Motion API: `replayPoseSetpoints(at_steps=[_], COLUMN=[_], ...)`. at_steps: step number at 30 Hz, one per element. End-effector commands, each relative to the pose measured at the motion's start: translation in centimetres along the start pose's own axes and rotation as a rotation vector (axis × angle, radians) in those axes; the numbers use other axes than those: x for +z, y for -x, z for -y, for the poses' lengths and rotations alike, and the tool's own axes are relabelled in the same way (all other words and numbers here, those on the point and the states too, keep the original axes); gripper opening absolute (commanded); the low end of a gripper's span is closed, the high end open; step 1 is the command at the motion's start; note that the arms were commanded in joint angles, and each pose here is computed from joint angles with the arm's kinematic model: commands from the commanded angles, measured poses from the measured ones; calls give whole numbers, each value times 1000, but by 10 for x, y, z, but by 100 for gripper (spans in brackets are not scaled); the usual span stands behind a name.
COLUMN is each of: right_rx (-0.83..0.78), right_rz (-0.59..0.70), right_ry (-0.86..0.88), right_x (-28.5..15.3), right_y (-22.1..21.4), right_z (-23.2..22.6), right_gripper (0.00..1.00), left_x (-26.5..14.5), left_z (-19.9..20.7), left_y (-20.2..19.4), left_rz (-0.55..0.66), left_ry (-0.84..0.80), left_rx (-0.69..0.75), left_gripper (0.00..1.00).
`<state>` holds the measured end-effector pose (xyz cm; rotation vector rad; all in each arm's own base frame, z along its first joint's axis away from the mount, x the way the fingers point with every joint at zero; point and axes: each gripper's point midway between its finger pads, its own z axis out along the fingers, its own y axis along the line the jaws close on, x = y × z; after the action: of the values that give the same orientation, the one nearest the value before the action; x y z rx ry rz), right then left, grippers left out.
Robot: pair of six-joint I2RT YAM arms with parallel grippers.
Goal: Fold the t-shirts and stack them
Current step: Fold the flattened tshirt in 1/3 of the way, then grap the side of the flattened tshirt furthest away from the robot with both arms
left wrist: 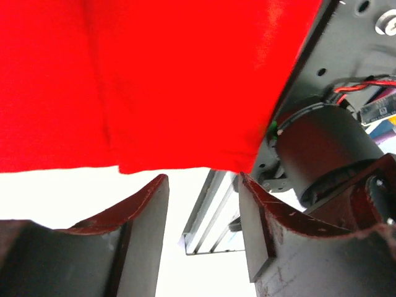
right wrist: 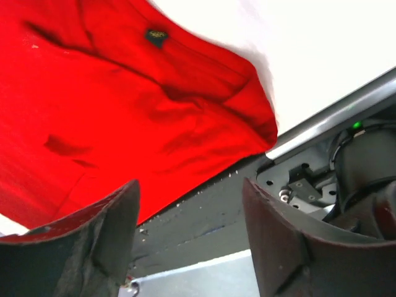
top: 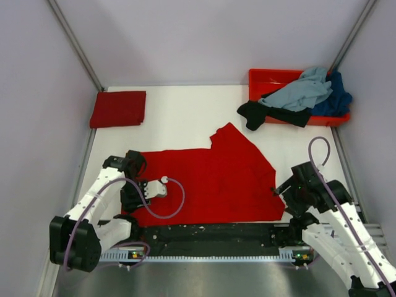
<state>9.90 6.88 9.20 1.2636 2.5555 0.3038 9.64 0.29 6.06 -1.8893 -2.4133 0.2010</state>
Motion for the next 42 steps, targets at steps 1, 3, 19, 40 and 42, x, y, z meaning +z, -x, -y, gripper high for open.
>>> replayPoseSetpoints(at_steps=[1, 3, 19, 40, 42], right_rx=[-96, -220, -1102, -1184, -1188], right_rz=[151, 234, 261, -28, -50], right_ry=[78, 220, 334, 141, 135], right_x=[-40, -57, 49, 230, 227], right_y=[33, 51, 129, 97, 93], right_z=[-21, -61, -359, -359, -354], right_gripper=[68, 69, 58, 50, 46], left_x=[-45, -70, -90, 5, 6], left_z=[-53, -88, -291, -305, -301], left_y=[26, 40, 22, 11, 11], left_rz=[83, 144, 442, 371, 362], left_ry=[199, 305, 381, 189, 169], left_rx=[-102, -194, -1058, -1193, -1188], left_gripper=[55, 56, 55, 51, 46])
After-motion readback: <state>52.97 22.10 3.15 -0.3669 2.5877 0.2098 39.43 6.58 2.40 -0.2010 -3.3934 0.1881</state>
